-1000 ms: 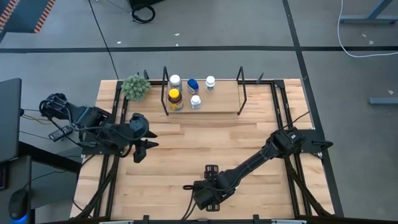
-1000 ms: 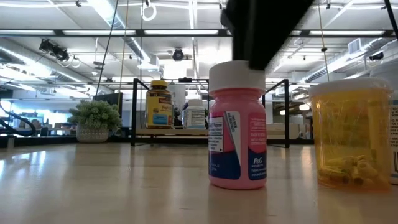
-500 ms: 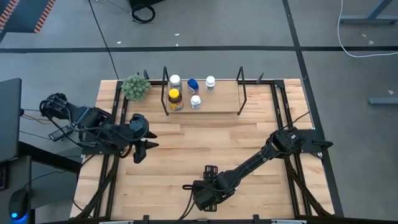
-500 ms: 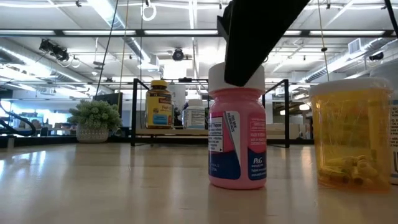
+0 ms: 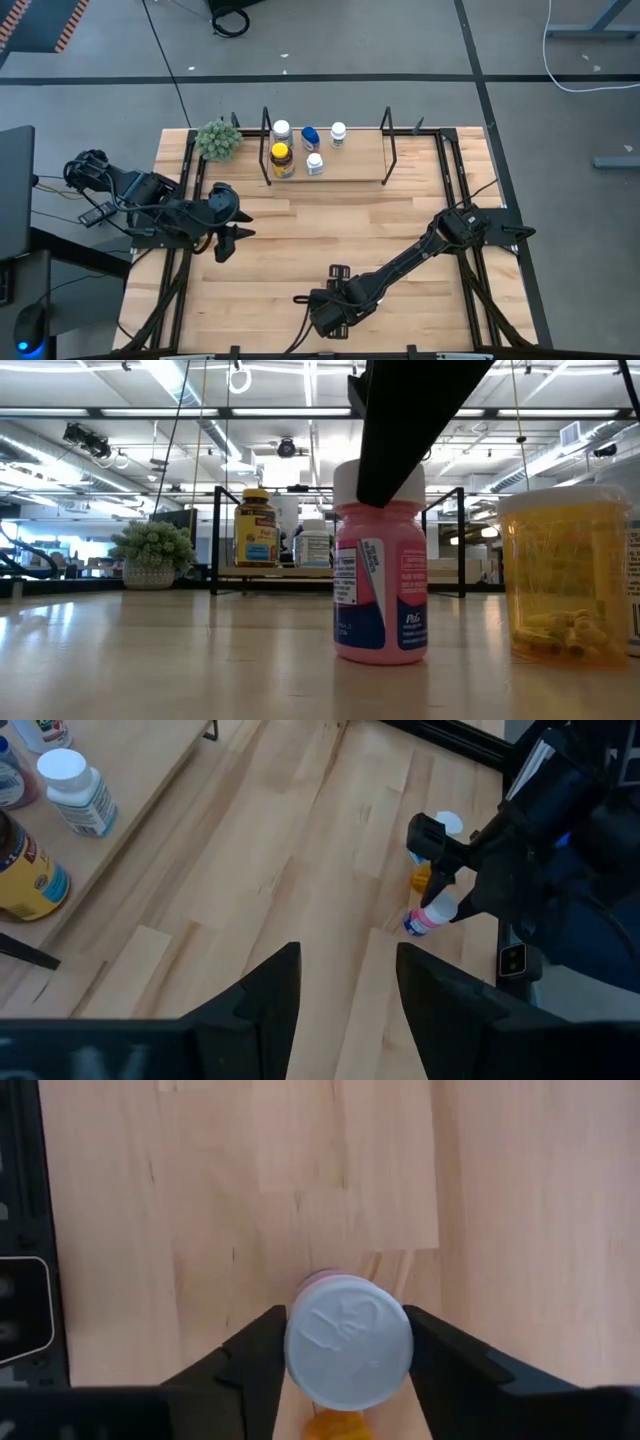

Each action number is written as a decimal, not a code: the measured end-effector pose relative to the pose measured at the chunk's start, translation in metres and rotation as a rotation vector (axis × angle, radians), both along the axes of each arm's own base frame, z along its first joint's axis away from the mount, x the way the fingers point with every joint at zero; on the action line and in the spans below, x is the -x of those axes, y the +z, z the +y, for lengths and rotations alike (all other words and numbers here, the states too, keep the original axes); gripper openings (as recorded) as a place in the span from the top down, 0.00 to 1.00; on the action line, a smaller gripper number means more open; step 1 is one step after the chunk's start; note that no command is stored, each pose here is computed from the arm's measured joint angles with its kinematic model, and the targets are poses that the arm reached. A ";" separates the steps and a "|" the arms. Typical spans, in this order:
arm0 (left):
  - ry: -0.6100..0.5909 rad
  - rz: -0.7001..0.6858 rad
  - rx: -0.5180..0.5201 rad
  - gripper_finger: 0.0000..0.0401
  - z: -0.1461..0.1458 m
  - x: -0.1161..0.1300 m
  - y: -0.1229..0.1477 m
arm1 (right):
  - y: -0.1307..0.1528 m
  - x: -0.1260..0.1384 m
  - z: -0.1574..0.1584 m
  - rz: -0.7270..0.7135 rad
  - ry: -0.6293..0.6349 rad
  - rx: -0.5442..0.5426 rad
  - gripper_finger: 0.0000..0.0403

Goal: Pick and place medicine bottles onto shelf by color
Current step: Put the pink medicine bottle on the shelf

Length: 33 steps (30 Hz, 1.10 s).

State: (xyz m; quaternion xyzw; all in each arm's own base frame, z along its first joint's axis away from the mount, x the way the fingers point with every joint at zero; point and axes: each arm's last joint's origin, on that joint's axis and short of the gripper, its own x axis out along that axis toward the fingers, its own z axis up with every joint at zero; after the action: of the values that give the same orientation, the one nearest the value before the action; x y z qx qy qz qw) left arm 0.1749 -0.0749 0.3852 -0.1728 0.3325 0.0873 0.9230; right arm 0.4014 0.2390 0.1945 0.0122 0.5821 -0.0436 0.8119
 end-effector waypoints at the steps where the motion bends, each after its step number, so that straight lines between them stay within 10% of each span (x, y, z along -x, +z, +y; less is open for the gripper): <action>1: -0.001 0.000 -0.001 0.57 0.000 0.000 0.000 | 0.000 -0.001 -0.001 -0.001 -0.010 -0.003 0.54; 12: -0.030 0.003 -0.095 0.57 0.002 0.000 0.000 | 0.012 -0.009 -0.033 0.041 -0.226 0.005 0.53; 33: 0.072 0.029 -0.189 0.57 0.053 0.059 0.013 | 0.100 -0.023 -0.222 -0.029 -0.634 0.054 0.54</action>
State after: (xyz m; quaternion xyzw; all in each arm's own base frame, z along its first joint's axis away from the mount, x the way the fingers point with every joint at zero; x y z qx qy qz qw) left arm 0.1154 -0.0223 0.3979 -0.0954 0.3298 0.1537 0.9265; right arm 0.4244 0.0172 0.2949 0.1719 0.5364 -0.3098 0.7660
